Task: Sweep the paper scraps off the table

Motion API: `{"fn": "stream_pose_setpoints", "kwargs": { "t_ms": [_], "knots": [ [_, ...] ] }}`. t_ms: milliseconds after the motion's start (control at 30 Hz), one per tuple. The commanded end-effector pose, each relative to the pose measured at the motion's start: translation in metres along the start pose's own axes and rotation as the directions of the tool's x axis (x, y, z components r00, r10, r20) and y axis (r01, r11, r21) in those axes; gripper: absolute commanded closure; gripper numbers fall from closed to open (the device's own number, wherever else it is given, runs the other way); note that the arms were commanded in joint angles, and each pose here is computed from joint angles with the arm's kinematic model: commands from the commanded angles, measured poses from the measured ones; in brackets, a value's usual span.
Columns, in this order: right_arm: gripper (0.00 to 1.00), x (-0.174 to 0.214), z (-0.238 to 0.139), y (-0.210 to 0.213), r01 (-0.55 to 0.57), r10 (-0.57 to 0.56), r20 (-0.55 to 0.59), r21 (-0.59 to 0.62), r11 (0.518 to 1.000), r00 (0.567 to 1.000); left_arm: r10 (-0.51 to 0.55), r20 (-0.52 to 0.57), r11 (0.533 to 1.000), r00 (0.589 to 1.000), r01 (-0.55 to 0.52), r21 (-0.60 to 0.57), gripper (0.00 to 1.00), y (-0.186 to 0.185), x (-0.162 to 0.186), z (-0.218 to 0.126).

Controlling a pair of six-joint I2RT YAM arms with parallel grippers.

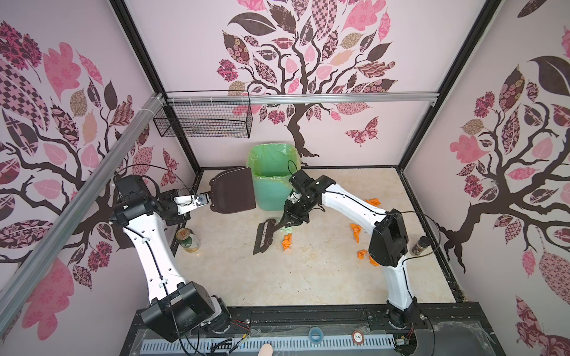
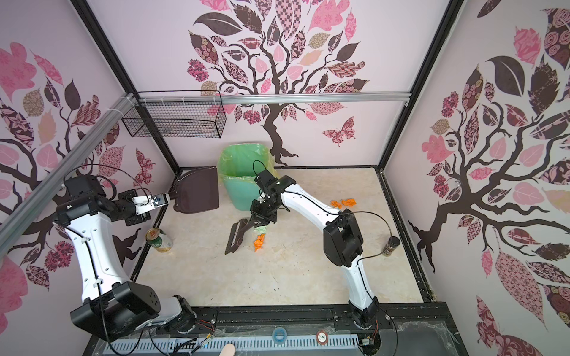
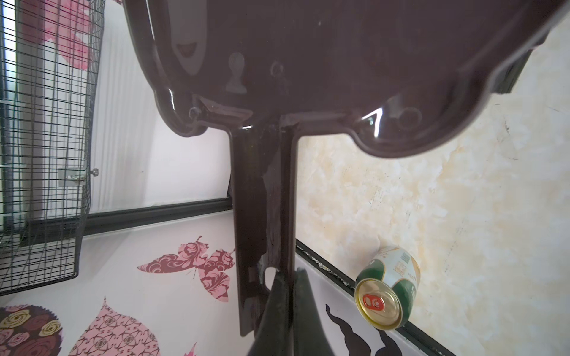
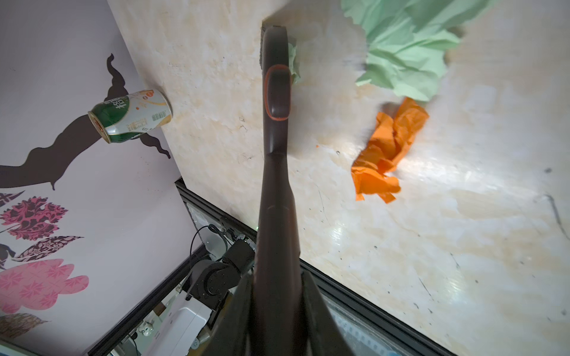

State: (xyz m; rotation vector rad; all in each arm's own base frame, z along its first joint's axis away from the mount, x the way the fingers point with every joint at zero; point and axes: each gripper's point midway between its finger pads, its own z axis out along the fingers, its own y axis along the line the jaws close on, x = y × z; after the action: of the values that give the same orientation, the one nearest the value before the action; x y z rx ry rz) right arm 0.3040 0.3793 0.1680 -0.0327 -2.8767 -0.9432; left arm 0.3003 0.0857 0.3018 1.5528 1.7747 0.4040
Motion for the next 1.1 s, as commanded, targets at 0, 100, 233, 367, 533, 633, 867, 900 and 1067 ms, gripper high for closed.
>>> {"fn": "stream_pose_setpoints", "kwargs": {
  "t_ms": [0, 100, 233, 367, 533, 633, 867, 900, 1067],
  "knots": [
    [1.0, 0.007, -0.04, -0.052, -0.029, 0.012, 0.073, 0.231, 0.973, 0.997, -0.018, 0.051, 1.0, 0.999, 0.018, 0.005, 1.0, -0.008, -0.01, 0.0],
    [1.0, 0.01, -0.066, -0.063, -0.01, -0.025, 0.113, 0.295, 0.955, 0.993, -0.031, 0.064, 0.999, 0.997, 0.03, 0.016, 1.0, -0.013, -0.011, 0.001],
    [1.0, 0.021, -0.089, -0.082, -0.005, -0.043, 0.126, 0.364, 0.931, 0.991, -0.03, 0.067, 0.999, 0.997, 0.029, 0.029, 1.0, -0.022, -0.012, 0.004],
    [1.0, 0.035, -0.11, -0.105, -0.014, -0.051, 0.139, 0.428, 0.904, 0.989, -0.019, 0.056, 0.999, 0.998, 0.016, 0.041, 1.0, -0.034, -0.011, 0.007],
    [1.0, 0.057, -0.134, -0.115, -0.026, -0.042, 0.143, 0.443, 0.896, 0.989, -0.004, 0.052, 0.998, 0.999, 0.0, 0.067, 1.0, -0.053, -0.011, 0.012],
    [1.0, 0.059, -0.149, -0.1, -0.018, -0.056, 0.174, 0.4, 0.916, 0.983, -0.013, 0.054, 0.997, 0.998, 0.009, 0.076, 1.0, -0.061, -0.01, 0.016],
    [1.0, 0.014, -0.155, -0.03, 0.021, -0.064, 0.243, 0.176, 0.984, 0.968, -0.039, 0.041, 0.994, 0.998, 0.035, 0.102, 1.0, -0.064, -0.007, 0.017],
    [1.0, 0.004, -0.153, -0.022, 0.016, -0.053, 0.251, 0.148, 0.989, 0.966, -0.035, 0.035, 0.994, 0.999, 0.031, 0.101, 1.0, -0.065, -0.006, 0.016],
    [1.0, -0.035, -0.131, -0.015, -0.093, 0.09, 0.236, 0.001, 0.996, 0.968, -0.027, 0.028, 0.994, 0.999, 0.024, 0.108, 1.0, -0.068, -0.006, 0.016]
  ]
}}
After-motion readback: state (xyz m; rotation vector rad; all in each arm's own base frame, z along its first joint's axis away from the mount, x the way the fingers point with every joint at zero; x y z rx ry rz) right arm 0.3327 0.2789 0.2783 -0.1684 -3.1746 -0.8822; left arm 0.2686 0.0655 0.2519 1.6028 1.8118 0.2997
